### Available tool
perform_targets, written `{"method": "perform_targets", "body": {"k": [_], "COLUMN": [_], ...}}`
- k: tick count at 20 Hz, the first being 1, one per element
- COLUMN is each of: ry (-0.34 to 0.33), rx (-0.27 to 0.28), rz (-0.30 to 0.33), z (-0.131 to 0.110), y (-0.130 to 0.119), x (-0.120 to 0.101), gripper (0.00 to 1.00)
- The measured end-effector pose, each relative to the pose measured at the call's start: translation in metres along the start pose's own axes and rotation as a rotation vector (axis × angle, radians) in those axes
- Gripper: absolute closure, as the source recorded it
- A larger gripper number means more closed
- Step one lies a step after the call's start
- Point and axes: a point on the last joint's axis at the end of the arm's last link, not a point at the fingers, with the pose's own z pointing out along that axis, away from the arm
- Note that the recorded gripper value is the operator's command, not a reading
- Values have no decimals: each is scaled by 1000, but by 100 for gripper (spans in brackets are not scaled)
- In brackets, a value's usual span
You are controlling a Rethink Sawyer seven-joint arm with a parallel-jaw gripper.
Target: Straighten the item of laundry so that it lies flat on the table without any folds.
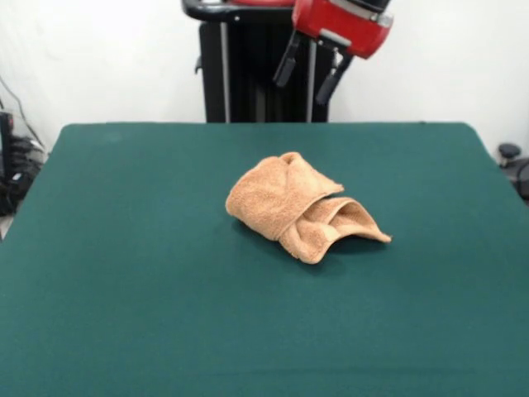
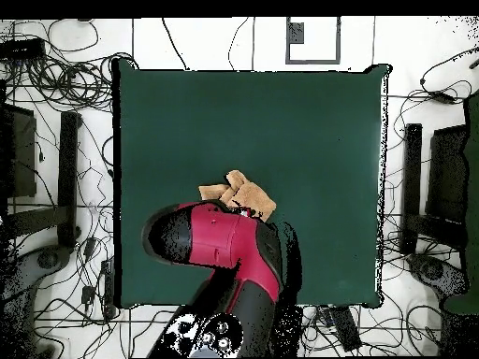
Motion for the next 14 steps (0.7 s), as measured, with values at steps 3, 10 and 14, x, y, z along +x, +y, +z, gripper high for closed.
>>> {"method": "perform_targets", "body": {"k": [3,10,14], "ry": [3,18,23], "rx": [18,68,80], "rz": [1,0,10], "z": [-1,6,12], "y": [-1,9,19], "x": [4,9,8], "gripper": [0,0,0]}}
